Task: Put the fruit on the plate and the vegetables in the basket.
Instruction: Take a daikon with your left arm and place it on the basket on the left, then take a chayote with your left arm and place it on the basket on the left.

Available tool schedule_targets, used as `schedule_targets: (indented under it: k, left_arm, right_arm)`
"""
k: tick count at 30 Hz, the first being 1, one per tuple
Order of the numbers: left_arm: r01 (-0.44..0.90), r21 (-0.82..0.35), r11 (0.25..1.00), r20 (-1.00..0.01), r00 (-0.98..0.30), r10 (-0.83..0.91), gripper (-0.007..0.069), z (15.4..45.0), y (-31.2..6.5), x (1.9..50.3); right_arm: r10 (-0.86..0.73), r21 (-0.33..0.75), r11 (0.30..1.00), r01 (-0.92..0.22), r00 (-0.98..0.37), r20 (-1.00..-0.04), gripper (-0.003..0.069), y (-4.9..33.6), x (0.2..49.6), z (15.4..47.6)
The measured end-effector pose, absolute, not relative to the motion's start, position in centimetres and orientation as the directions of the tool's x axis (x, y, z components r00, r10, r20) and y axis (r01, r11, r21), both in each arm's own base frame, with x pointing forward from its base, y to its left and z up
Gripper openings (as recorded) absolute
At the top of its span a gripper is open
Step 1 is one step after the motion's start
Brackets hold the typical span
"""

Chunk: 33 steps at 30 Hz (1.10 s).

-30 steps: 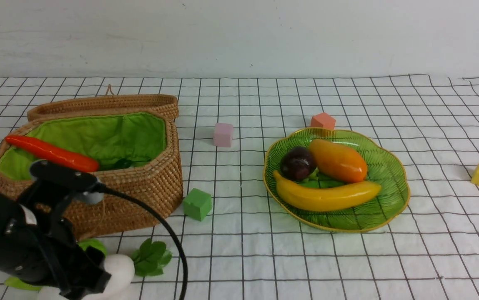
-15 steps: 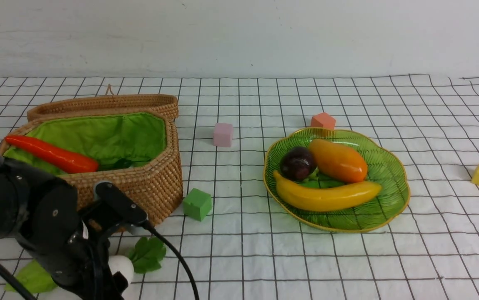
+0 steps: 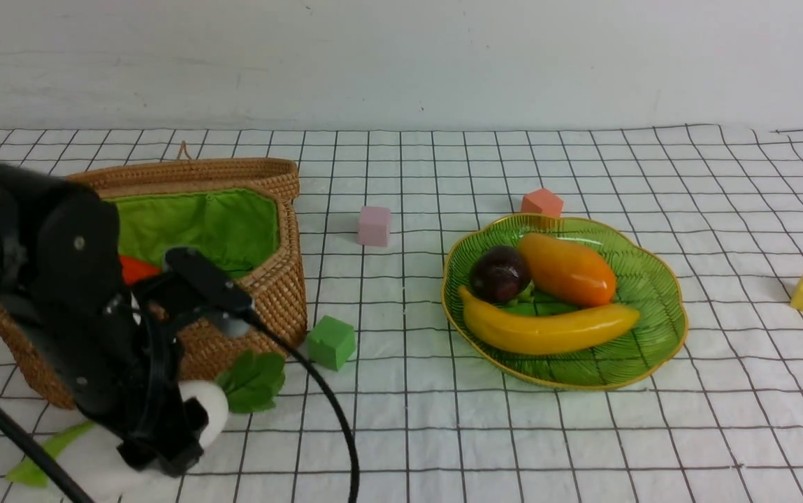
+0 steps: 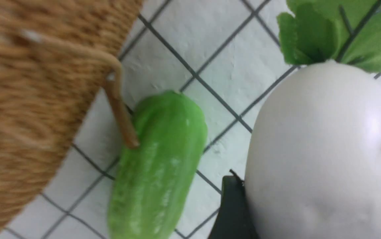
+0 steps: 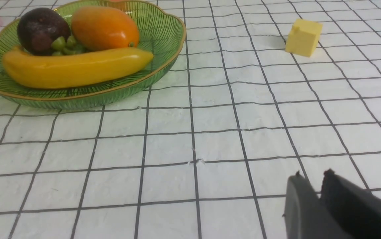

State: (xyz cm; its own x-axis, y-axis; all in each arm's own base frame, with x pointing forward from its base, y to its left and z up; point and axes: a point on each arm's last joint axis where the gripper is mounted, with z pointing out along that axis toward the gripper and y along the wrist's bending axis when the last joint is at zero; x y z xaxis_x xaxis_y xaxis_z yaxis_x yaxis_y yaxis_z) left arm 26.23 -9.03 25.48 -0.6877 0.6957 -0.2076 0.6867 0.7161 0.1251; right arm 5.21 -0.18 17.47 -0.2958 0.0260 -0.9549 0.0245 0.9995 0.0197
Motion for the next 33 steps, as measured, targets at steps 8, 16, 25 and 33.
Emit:
schedule_targets:
  k: [8, 16, 25, 33]
  left_arm:
    - [0.527, 0.498, 0.688, -0.395, -0.569, 0.721, 0.0489, 35.0, -5.5, 31.3]
    - [0.513, 0.563, 0.648, -0.376, -0.539, 0.754, 0.0489, 31.6, -5.8, 35.7]
    - [0.485, 0.497, 0.720, -0.388, -0.617, 0.684, 0.0668, 32.0, -5.5, 34.3]
    - [0.589, 0.395, 0.705, -0.206, -0.691, 0.693, 0.0643, 29.1, -2.1, 25.7]
  right_arm:
    - [0.026, 0.020, 1.000, 0.024, -0.296, -0.955, 0.0125, -0.2, 5.2, 17.5]
    - [0.026, 0.020, 1.000, 0.024, -0.296, -0.955, 0.0135, -0.2, 5.2, 17.5]
    - [0.026, 0.020, 1.000, 0.024, -0.296, -0.955, 0.0144, -0.2, 5.2, 17.5]
    - [0.026, 0.020, 1.000, 0.024, -0.296, -0.955, 0.0150, -0.2, 5.2, 17.5]
